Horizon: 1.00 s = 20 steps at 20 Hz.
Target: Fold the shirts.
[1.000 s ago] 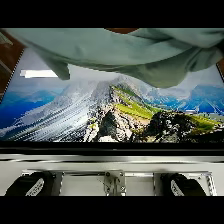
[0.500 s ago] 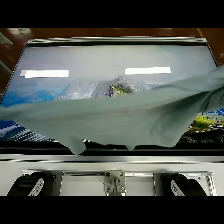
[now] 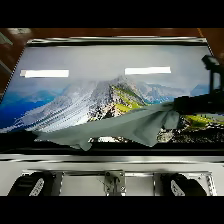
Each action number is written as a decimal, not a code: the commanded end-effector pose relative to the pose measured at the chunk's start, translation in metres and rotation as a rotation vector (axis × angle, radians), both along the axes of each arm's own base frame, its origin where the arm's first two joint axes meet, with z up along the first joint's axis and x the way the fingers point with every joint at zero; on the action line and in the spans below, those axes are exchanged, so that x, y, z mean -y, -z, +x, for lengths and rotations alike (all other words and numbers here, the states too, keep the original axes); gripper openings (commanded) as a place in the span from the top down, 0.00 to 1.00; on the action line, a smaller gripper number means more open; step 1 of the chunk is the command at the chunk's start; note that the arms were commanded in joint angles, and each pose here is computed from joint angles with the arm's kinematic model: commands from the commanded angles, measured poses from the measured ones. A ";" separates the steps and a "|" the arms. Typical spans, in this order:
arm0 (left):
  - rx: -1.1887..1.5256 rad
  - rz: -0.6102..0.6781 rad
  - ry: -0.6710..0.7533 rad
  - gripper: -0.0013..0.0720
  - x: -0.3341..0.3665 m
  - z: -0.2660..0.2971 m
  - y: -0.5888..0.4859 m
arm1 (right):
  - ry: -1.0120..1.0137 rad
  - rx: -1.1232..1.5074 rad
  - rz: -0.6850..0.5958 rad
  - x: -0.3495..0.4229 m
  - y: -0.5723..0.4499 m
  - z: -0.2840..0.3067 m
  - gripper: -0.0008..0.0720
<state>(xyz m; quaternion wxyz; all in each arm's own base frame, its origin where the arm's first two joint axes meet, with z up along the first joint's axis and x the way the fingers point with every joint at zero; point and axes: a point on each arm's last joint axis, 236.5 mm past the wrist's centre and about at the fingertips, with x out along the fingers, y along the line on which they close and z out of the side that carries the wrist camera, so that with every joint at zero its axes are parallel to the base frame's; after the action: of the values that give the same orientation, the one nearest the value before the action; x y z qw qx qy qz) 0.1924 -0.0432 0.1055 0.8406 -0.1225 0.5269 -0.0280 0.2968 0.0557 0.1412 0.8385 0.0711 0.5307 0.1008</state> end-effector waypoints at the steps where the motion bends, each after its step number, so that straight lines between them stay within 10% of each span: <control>1: 0.073 -0.023 -0.032 0.93 0.002 0.059 0.025 | 0.113 0.101 0.023 0.008 0.070 0.071 0.89; 11: 0.022 -0.168 -0.198 0.93 0.015 0.191 0.142 | 0.352 0.021 0.321 -0.022 0.165 0.154 0.78; 12: -0.014 -0.211 -0.224 0.87 0.022 0.191 0.153 | 0.365 0.002 0.339 -0.025 0.172 0.155 0.33; 13: -0.042 -0.246 -0.244 0.54 0.028 0.191 0.160 | 0.370 0.000 0.366 -0.028 0.170 0.156 0.03; 14: -0.062 -0.257 -0.247 0.09 0.029 0.191 0.162 | 0.365 0.017 0.384 -0.029 0.162 0.160 0.03; 15: -0.079 -0.252 -0.238 0.00 0.025 0.189 0.158 | 0.340 0.051 0.377 -0.024 0.147 0.164 0.03; 20: -0.379 -0.028 -0.098 0.01 -0.068 0.118 0.138 | 0.154 0.000 -0.031 0.084 0.102 0.109 0.04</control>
<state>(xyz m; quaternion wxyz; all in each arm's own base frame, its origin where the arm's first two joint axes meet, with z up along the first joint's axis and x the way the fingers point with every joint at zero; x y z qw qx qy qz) 0.3626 -0.0185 -0.0352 0.7849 -0.2157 0.5806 0.0169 0.4493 0.0335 0.0315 0.8571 0.2141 0.4645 0.0619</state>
